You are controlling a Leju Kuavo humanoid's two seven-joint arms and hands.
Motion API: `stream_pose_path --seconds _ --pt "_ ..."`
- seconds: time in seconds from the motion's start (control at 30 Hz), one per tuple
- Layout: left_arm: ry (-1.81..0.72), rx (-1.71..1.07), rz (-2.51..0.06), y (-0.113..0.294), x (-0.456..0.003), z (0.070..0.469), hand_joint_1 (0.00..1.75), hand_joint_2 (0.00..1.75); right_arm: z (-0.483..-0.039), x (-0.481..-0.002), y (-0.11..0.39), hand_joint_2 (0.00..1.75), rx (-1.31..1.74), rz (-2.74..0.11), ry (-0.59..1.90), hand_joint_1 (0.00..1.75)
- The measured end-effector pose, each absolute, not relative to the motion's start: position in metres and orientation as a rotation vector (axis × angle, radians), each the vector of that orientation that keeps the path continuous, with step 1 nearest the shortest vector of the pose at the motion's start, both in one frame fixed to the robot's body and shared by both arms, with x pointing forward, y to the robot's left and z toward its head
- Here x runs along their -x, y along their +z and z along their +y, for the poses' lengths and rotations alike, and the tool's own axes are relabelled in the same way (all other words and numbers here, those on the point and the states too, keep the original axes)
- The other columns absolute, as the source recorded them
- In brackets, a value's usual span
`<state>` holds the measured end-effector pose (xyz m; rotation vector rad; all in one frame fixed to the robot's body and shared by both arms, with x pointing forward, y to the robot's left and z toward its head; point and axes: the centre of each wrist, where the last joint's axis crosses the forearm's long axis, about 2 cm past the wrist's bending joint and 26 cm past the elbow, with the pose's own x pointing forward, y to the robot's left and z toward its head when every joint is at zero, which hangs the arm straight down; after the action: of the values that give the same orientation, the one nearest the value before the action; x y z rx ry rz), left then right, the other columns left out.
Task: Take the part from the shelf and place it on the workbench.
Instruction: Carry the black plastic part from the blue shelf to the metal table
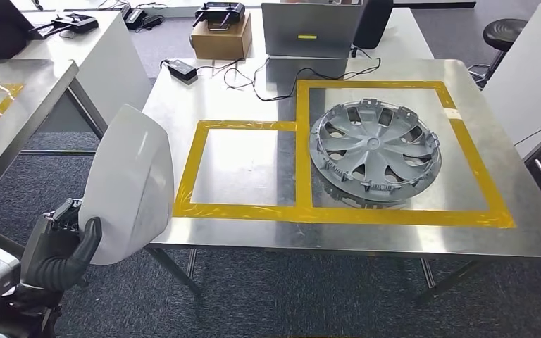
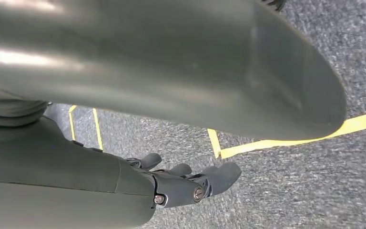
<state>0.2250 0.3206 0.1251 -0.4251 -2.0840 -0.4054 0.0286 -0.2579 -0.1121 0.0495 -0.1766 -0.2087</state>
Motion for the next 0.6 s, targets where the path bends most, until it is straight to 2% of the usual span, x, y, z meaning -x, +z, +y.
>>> stream_pose_path --seconds 0.6 --pt "-0.405 0.422 -2.089 0.1279 -0.2278 0.3166 1.75 1.75 -0.2591 -0.0298 -0.1121 0.00 -0.049 -0.180 -0.206 0.00"
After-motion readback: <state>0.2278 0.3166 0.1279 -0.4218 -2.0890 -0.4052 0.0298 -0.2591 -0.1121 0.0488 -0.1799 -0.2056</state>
